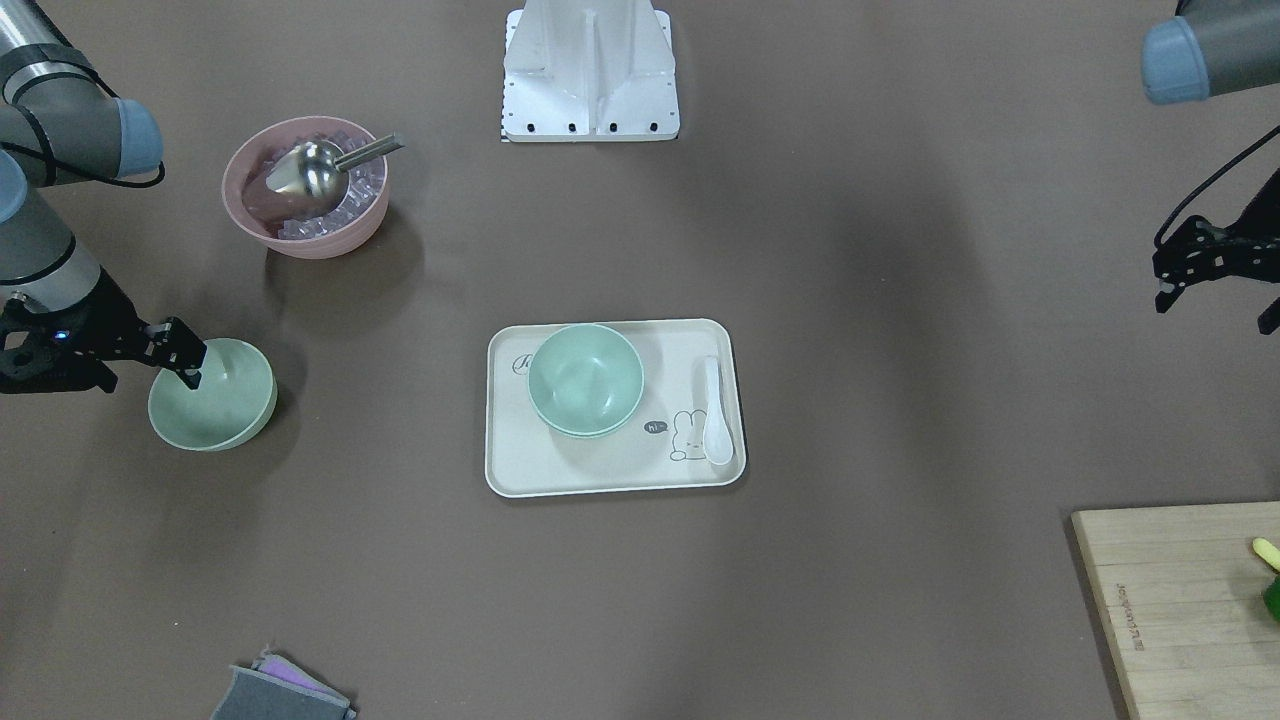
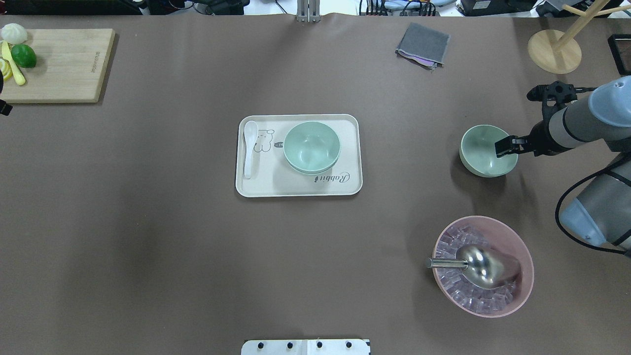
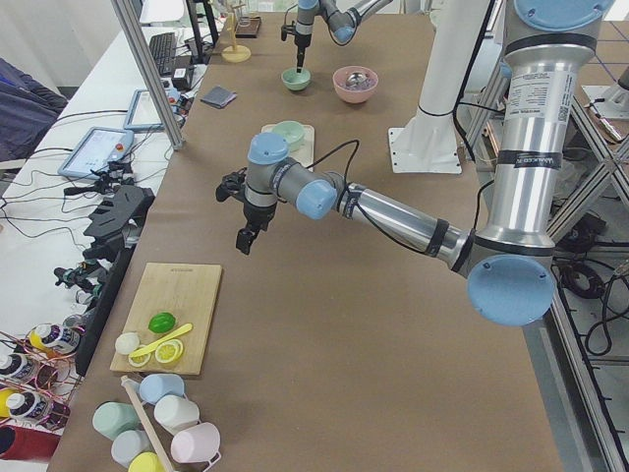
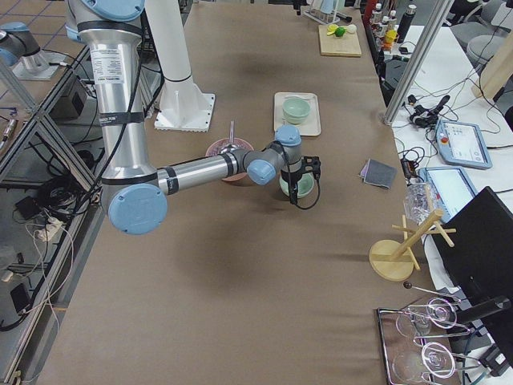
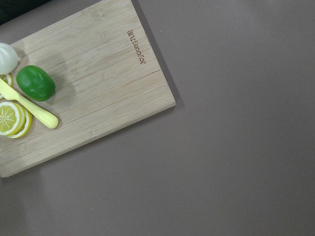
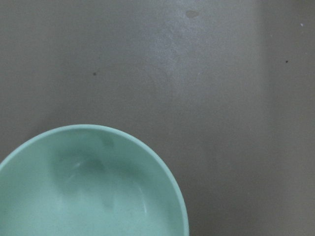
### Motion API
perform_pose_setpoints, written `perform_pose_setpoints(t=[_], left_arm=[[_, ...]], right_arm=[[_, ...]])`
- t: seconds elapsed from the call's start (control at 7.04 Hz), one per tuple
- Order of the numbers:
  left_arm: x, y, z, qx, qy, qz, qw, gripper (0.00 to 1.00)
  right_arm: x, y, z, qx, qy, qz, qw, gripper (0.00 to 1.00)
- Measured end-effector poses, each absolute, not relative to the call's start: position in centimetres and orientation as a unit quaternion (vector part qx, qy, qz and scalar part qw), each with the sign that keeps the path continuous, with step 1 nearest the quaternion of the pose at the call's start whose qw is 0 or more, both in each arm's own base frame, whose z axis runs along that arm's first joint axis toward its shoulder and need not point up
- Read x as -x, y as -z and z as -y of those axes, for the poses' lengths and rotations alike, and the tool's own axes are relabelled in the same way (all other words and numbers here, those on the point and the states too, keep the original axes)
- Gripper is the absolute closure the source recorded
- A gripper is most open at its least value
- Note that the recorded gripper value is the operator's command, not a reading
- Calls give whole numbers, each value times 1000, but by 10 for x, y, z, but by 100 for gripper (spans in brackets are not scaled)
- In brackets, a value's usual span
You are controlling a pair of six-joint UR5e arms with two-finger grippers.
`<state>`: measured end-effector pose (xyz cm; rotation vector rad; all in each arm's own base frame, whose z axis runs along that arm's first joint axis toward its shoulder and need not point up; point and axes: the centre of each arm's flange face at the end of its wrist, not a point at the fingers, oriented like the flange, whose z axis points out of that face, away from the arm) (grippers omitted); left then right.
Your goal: Stack green bowls together
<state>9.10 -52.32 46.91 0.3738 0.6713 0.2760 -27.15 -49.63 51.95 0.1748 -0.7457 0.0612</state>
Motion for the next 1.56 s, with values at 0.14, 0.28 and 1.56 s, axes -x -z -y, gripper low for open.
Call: perform_pose_setpoints(t=[0.14,0.28,1.56], left_arm=[[-90,-470,523,-181,-133,-326,918,1],[-90,-470,523,-181,-132,-326,918,1],[-93,-472,520,-169,-134,-344,914,1]], right_arm=[[273,-520,496,-81,-40,363,927,43],[273,-522,495,-78,-49,363,927,62],[281,-496,509,-87,-52,377,921,100]])
